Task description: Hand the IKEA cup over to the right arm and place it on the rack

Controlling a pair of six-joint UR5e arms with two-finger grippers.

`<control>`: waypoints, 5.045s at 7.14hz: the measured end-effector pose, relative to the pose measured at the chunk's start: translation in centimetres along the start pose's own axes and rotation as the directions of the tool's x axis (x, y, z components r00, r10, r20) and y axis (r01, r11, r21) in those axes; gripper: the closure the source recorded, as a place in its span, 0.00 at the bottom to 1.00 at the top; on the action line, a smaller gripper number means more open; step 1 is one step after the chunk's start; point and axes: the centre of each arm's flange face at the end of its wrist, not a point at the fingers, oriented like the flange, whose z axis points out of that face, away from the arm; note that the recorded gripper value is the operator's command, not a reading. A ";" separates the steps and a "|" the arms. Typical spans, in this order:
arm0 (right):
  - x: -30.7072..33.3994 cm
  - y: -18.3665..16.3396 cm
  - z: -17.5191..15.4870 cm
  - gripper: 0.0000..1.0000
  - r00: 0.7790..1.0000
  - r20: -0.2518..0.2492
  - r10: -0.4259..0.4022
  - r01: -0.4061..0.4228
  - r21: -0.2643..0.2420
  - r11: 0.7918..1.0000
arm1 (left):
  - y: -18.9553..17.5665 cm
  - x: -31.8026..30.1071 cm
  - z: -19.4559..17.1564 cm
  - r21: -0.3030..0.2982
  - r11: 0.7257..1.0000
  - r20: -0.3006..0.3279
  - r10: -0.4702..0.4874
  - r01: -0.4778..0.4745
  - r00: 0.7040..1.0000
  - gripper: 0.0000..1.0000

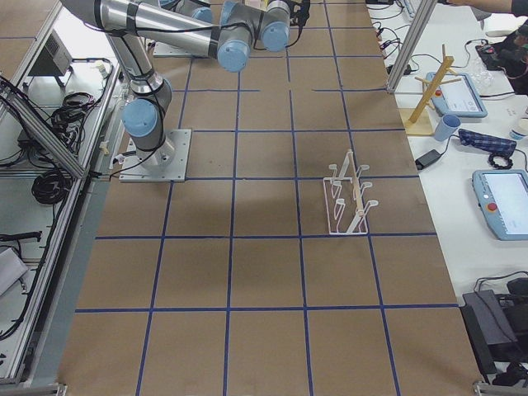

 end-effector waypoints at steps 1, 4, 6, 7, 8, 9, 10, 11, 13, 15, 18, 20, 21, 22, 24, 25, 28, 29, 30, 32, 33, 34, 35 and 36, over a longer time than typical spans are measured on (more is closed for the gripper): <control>0.5 -0.1 0.0 0.00 1.000 0.015 0.016 -0.016 0.001 1.000 | 0.0 -0.1 0.4 -0.005 1.000 -0.003 -0.001 0.001 1.000 0.54; 1.2 -0.2 0.0 0.00 0.998 0.045 0.038 -0.038 0.004 0.999 | -0.1 0.3 1.2 -0.014 1.000 -0.014 0.000 0.000 1.000 0.69; 1.1 0.0 0.1 0.00 0.998 0.047 0.035 -0.035 0.005 0.999 | -0.1 0.6 0.5 -0.009 1.000 -0.015 -0.004 0.004 1.000 0.69; 0.9 0.1 0.1 0.00 0.998 0.046 0.033 -0.033 0.004 0.999 | -0.2 1.2 -0.7 0.003 1.000 -0.024 -0.011 0.011 1.000 0.69; 0.8 0.2 0.1 0.00 0.999 0.046 0.029 -0.029 0.003 1.000 | -0.2 1.9 -2.2 0.018 1.000 -0.045 -0.013 0.014 0.999 0.73; 0.7 0.2 0.2 0.00 0.999 0.045 0.024 -0.024 0.002 1.000 | 0.0 2.7 -3.3 0.020 1.000 -0.066 -0.011 0.012 0.998 0.73; 0.6 0.1 0.2 0.00 0.999 0.046 0.012 -0.012 0.002 1.000 | 0.1 3.2 -3.4 0.018 1.000 -0.079 -0.004 0.005 0.997 0.74; 0.4 0.1 0.3 0.00 0.999 0.047 -0.003 0.003 0.001 1.000 | 0.1 3.3 -3.2 0.015 1.000 -0.084 0.001 0.000 0.996 0.72; 0.6 0.3 0.9 0.00 0.999 0.045 -0.011 0.012 -0.013 1.000 | 0.1 3.1 -2.8 0.009 1.000 -0.083 0.005 -0.004 0.997 0.64; 0.8 0.5 1.3 0.00 0.999 0.043 -0.003 0.004 -0.022 1.000 | 0.1 2.8 -1.9 0.004 1.000 -0.085 0.016 -0.016 0.996 0.64; 1.0 0.5 1.3 0.00 0.999 0.043 0.004 -0.003 -0.023 1.000 | 0.3 2.3 0.0 -0.049 0.998 -0.083 0.023 -0.027 0.996 1.00; 1.0 0.4 1.4 0.00 0.999 0.043 0.004 -0.003 -0.023 1.000 | 0.4 2.0 0.0 -0.069 0.997 -0.069 0.019 -0.024 0.997 1.00; 1.0 0.4 1.4 0.00 0.999 0.043 0.002 -0.001 -0.023 1.000 | 0.4 1.8 -0.7 -0.065 0.998 -0.058 0.020 -0.023 0.998 1.00; 0.9 0.4 1.4 0.00 0.999 0.044 0.000 0.001 -0.023 1.000 | 0.3 1.7 -1.7 -0.054 0.998 -0.041 0.022 -0.025 0.999 1.00; 0.8 0.4 1.3 0.00 0.999 0.045 -0.002 0.003 -0.023 1.000 | -0.5 1.3 -5.1 -0.012 1.000 -0.020 0.029 -0.029 0.999 1.00; 0.8 0.5 1.3 0.00 0.999 0.046 -0.003 0.005 -0.023 1.000 | -0.9 1.8 -7.4 0.016 0.999 -0.057 0.030 -0.029 0.998 1.00; 0.8 0.4 1.3 0.00 0.999 0.049 -0.006 0.007 -0.022 1.000 | -0.4 7.1 -13.5 0.026 1.000 -0.317 0.021 -0.013 0.948 1.00; 0.8 0.3 1.3 0.00 0.999 0.049 -0.005 0.006 -0.020 1.000 | -0.8 10.6 -14.8 0.019 1.000 -0.426 0.022 -0.016 0.904 1.00; 0.8 0.2 1.0 0.00 0.999 0.050 -0.006 0.006 -0.015 1.000 | -1.6 14.3 -15.5 0.024 1.000 -0.538 0.015 -0.002 0.843 1.00; 0.7 -0.1 0.5 0.00 0.999 0.052 -0.012 0.012 -0.004 1.000 | -3.0 20.8 -14.2 -0.015 0.999 -0.750 -0.045 0.052 0.660 1.00; 0.7 -0.3 0.1 0.00 0.999 0.052 -0.015 0.014 0.005 1.000 | -3.4 24.8 -12.8 -0.077 0.996 -0.823 -0.092 0.049 0.561 1.00; 0.8 -0.7 -0.6 0.00 0.998 0.053 -0.016 0.015 0.021 1.000 | -3.7 28.9 -11.8 -0.147 0.988 -0.876 -0.147 0.037 0.459 1.00; 0.8 -1.1 -1.4 0.00 0.998 0.053 -0.016 0.014 0.039 0.999 | -4.1 33.0 -11.2 -0.206 0.978 -0.907 -0.196 0.014 0.372 1.00; 0.8 -1.4 -2.1 0.00 0.998 0.053 -0.016 0.013 0.054 0.998 | -4.9 37.0 -10.8 -0.245 0.969 -0.924 -0.232 -0.005 0.303 1.00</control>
